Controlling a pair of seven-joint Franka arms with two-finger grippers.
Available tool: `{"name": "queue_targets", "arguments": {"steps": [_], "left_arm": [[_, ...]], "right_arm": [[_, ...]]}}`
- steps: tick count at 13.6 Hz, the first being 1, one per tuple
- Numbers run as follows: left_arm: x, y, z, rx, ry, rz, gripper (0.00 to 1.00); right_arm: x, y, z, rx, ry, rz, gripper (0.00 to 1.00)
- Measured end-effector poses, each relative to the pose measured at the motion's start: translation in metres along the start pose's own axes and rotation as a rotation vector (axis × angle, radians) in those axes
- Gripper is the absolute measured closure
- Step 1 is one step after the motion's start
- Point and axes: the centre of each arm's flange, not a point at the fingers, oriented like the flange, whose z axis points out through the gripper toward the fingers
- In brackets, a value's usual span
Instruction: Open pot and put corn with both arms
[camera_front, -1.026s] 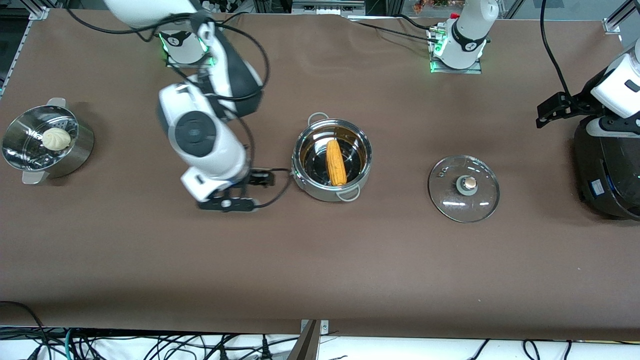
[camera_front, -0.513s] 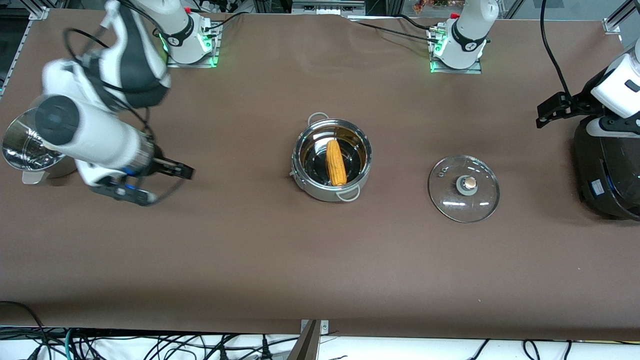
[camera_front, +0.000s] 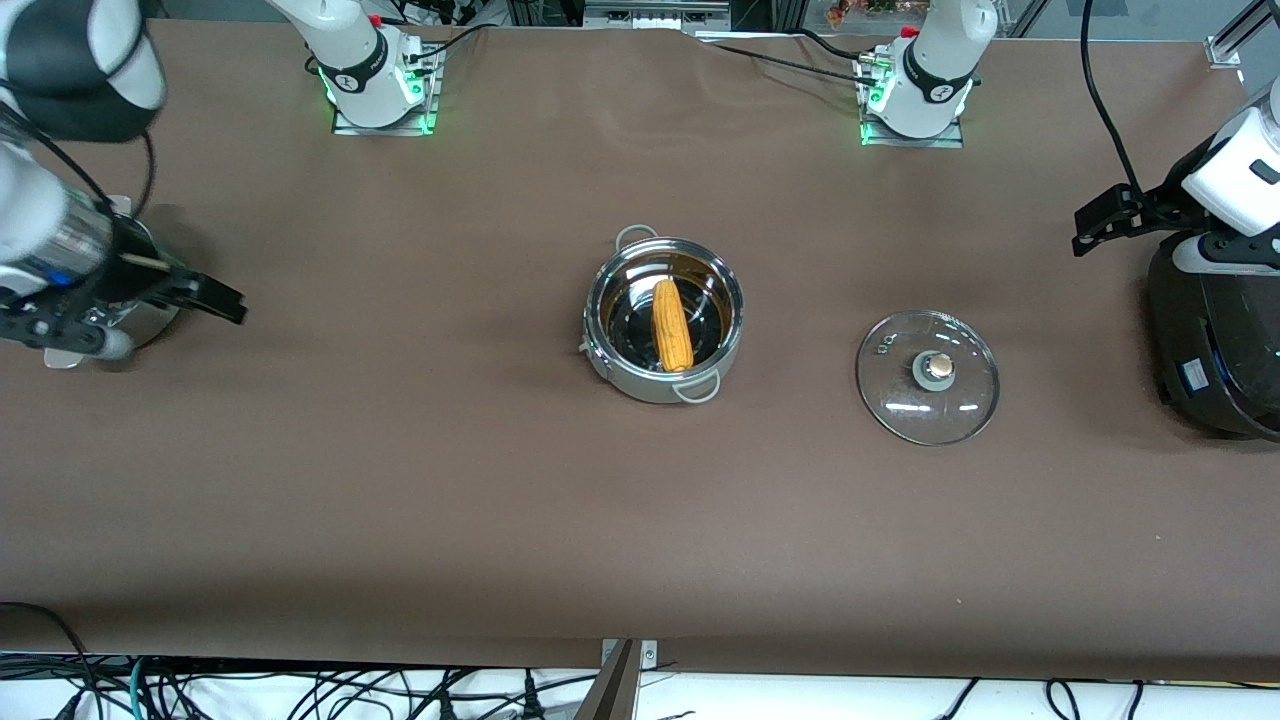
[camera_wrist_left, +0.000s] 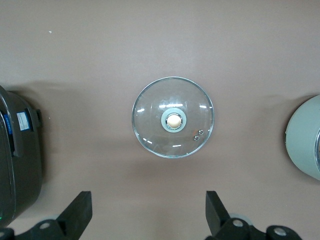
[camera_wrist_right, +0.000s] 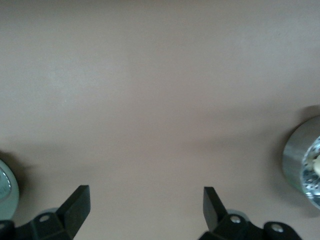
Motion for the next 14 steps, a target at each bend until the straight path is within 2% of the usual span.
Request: {"name": "queue_targets", "arguments": {"steps": [4,9,14], "left_arm": [[0.000,0.000,0.000,0.000,0.000,0.000,0.00],[0.000,0.000,0.000,0.000,0.000,0.000,0.00],[0.000,0.000,0.000,0.000,0.000,0.000,0.00]], "right_arm": [[-0.017,0.015,-0.029,0.005,0.015,-0.035,0.00],[-0.031,0.015,-0.025,0.004,-0.009,-0.040,0.00],[-0.031,0.016,-0.024,0.004,-0.010,-0.039,0.00]]}}
